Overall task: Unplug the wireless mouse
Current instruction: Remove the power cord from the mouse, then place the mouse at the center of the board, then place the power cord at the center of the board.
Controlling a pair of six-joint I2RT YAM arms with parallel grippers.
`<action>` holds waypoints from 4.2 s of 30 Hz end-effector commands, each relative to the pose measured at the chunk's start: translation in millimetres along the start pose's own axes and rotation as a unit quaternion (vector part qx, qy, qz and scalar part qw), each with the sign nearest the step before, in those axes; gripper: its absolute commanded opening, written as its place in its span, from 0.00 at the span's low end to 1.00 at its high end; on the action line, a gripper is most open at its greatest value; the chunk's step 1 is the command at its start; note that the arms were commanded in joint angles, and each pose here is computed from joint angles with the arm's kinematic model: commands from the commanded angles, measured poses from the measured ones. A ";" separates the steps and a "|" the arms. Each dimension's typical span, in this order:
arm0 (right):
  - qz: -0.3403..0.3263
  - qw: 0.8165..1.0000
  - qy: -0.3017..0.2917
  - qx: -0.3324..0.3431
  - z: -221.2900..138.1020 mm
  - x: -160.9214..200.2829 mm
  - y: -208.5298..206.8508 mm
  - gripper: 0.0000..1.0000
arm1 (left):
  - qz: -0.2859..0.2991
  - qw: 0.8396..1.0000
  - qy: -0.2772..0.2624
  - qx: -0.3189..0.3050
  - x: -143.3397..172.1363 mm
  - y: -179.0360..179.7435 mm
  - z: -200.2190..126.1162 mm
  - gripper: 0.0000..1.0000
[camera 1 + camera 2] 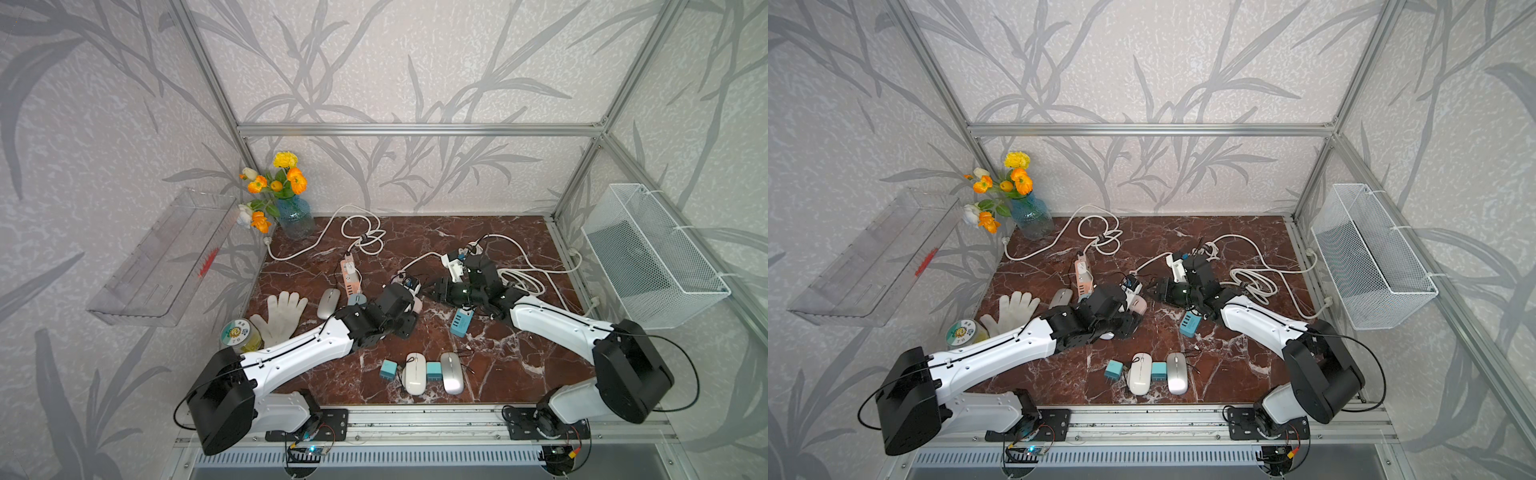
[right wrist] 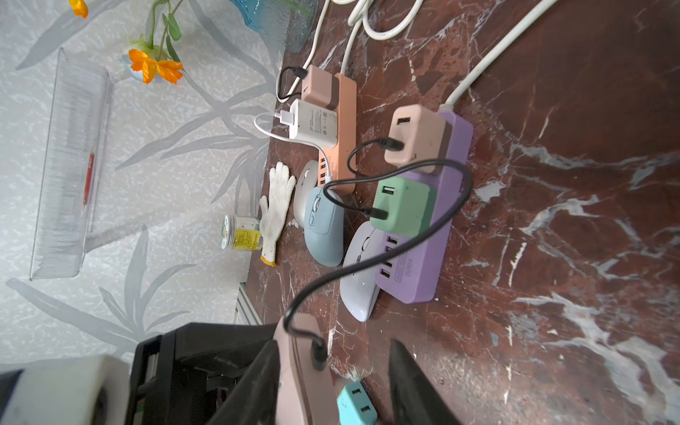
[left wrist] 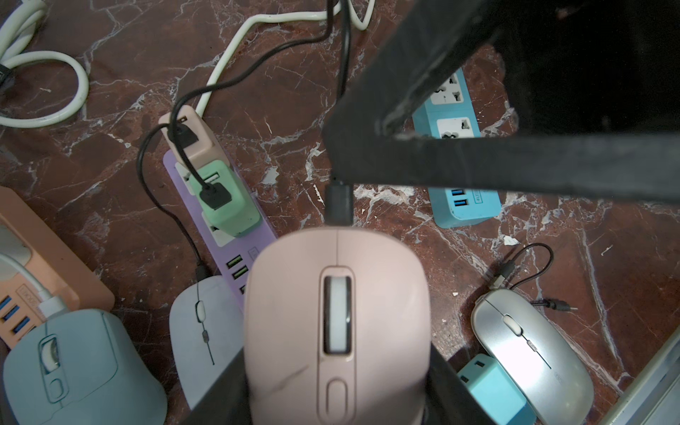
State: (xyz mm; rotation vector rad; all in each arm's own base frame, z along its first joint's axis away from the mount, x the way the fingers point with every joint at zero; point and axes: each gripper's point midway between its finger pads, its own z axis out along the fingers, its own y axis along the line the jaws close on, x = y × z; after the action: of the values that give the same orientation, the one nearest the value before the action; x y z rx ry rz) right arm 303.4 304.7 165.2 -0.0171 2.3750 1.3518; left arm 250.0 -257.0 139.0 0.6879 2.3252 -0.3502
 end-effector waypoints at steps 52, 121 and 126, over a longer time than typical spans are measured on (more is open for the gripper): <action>-0.037 0.999 -0.016 0.037 31.7 -49.1 9.6 0.00 | -0.138 0.975 0.170 -0.046 81.6 21.9 -22.7 0.00; -0.201 0.952 0.050 0.224 -7.0 14.3 -25.3 0.00 | -0.220 0.974 0.039 -0.042 20.2 48.7 -3.7 0.65; -0.206 0.948 0.044 0.237 -9.0 5.4 -21.2 0.09 | -0.268 0.963 0.023 -0.022 2.1 57.0 24.4 0.42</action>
State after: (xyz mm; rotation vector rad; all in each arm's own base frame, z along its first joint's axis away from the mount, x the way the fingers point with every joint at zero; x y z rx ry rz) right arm 295.2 295.7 150.3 -0.4185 2.5071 0.6673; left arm 272.6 -201.5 104.2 0.0408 2.6005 -0.4026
